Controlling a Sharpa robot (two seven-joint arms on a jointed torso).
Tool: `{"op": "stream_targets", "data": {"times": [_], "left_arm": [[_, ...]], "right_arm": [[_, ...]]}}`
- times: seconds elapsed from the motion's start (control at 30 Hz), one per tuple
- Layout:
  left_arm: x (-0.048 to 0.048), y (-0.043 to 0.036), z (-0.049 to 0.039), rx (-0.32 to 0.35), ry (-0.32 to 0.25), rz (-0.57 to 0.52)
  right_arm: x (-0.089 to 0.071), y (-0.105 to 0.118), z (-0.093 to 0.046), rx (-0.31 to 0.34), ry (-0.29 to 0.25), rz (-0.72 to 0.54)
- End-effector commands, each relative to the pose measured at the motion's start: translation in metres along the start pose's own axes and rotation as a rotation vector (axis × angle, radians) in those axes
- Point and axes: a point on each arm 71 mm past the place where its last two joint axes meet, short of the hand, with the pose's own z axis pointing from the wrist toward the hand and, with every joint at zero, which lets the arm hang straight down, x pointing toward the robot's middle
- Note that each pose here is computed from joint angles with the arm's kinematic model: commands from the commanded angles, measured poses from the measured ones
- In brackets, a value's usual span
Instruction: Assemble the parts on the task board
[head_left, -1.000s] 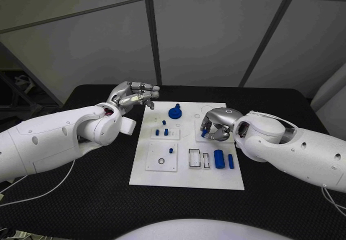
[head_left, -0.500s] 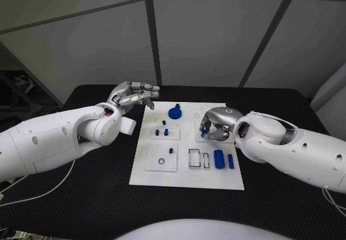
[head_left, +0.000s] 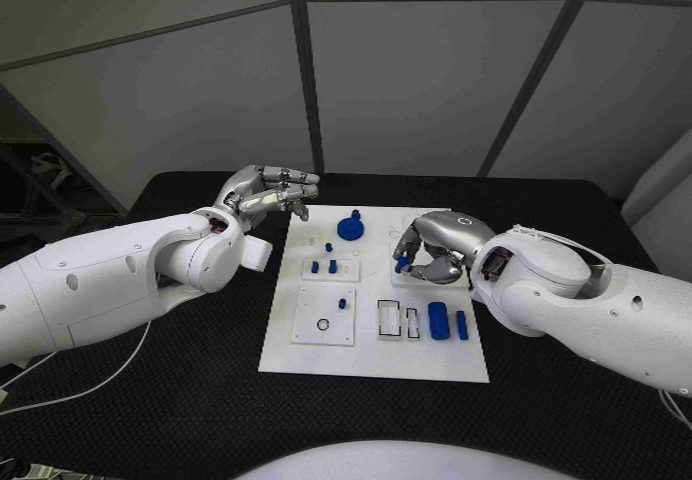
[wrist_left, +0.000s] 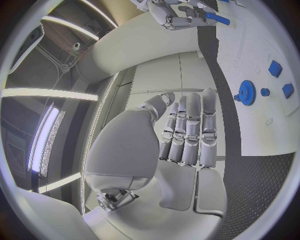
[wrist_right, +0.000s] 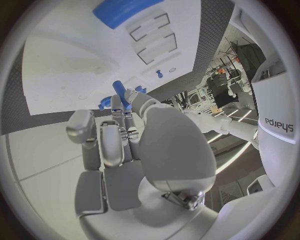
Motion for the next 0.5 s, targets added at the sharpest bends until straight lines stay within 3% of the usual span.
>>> {"op": "stream_targets", "data": {"times": [0.03,0.3,0.5], "left_arm": [[0.0016,-0.0008,0.0007,0.003,0.011,-0.005],[0.0039,-0.0006,0.0017,0.004,0.016,-0.008],[0.0062,-0.0004,0.0031,0.004,0.022,-0.010]], "right_arm": [[-0.005,0.014,0.000,-0.035,-0.039,0.066],[-0.004,0.053,0.012,-0.135,-0.038,0.114],[0.006,0.084,0.023,-0.218,-0.020,0.136]]}}
